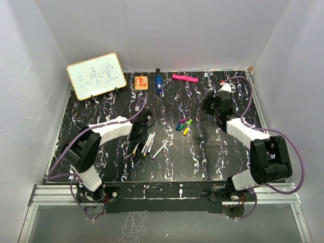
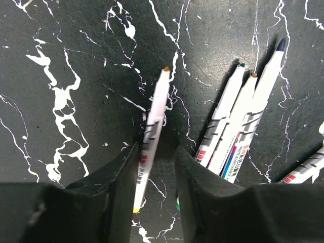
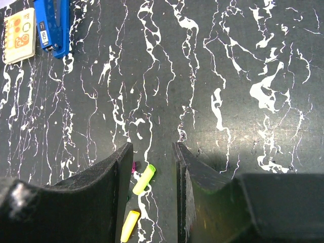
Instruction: Insert the pens into the pen caps
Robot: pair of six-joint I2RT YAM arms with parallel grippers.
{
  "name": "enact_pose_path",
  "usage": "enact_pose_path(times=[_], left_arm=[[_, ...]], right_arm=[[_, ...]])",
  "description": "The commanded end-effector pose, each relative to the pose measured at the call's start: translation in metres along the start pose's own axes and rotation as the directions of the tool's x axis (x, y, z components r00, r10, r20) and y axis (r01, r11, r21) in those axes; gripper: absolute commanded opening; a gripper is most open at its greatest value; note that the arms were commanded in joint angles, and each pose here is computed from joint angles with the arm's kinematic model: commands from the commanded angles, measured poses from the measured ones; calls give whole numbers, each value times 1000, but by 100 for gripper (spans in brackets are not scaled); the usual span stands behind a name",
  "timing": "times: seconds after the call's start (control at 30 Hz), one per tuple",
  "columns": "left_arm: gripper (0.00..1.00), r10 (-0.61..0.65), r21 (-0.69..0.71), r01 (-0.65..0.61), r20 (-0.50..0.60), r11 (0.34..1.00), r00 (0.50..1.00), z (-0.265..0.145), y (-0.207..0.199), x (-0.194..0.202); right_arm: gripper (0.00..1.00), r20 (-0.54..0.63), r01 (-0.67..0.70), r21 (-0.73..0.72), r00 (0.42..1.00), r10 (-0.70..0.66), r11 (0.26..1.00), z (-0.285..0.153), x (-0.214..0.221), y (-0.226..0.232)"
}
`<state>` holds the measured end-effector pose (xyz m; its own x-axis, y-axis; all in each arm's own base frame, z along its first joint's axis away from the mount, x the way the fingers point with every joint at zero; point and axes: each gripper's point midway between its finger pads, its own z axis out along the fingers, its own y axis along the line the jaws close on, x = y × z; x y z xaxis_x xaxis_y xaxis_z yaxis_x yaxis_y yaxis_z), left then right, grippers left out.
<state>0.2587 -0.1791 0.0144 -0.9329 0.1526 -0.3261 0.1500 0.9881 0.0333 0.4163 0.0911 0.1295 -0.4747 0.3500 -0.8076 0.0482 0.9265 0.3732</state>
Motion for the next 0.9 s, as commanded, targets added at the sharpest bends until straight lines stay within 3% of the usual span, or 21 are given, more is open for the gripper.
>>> enact_pose_path(times=[0.0,0.13,0.27,0.33,0.87], left_arm=[[29,11,-52,-15,-61,999,998,5,6,11],[15,13,-115,-28,-127,993,992,10,16,23],[10,15,-151,-41,-170,988,985,14,23,35],[0,14,-158,-42,-176,986,984,15,25,37],[0,99,-147,-114,-109,983,989,12,25,15]], right_arm=[[34,92,9,-24,996,-7,1000,-9,-33,14],[34,99,8,-15,995,-7,1000,-13,-35,13],[34,89,4,-11,996,-3,1000,-15,-32,14],[34,67,5,-10,998,-5,1000,-17,-25,16],[36,-210,139,77,970,-121,987,-32,87,26]])
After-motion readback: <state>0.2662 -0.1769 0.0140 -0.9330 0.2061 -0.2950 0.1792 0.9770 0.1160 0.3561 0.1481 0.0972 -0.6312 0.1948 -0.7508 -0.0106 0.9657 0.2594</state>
